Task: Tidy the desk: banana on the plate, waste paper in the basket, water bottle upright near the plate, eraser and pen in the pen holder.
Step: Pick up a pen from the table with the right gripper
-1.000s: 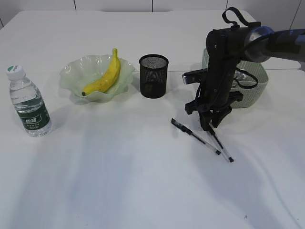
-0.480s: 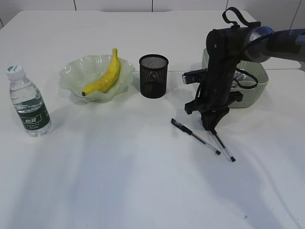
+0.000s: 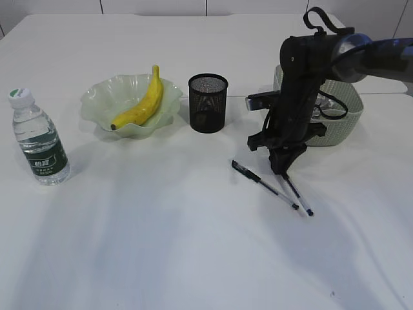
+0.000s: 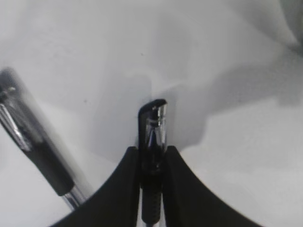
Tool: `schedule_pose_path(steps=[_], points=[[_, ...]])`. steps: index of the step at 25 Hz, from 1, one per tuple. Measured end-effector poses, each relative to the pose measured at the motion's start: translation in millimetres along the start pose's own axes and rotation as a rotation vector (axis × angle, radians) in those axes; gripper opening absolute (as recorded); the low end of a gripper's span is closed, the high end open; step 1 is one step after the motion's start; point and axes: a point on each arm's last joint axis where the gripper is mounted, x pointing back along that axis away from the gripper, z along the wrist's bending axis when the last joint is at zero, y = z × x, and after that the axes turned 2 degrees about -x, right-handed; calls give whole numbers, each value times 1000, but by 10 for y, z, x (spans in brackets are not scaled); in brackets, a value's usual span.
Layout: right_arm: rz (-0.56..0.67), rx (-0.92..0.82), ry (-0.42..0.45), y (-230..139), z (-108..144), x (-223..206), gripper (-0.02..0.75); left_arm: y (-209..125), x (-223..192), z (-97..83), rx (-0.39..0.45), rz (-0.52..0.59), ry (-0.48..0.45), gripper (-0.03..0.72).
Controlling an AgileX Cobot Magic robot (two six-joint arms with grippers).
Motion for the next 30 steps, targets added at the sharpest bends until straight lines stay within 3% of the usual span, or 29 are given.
schedule_pose_path(steps=[12, 18, 30], points=[[-146, -23, 85, 206, 84, 382, 92, 0, 0, 0, 0, 0, 0, 475], [-186, -22, 92, 253, 93, 499, 92, 0, 0, 0, 0, 0, 0, 475], [-411, -6, 91, 430, 104, 1099, 92, 0, 0, 0, 0, 0, 0, 475]])
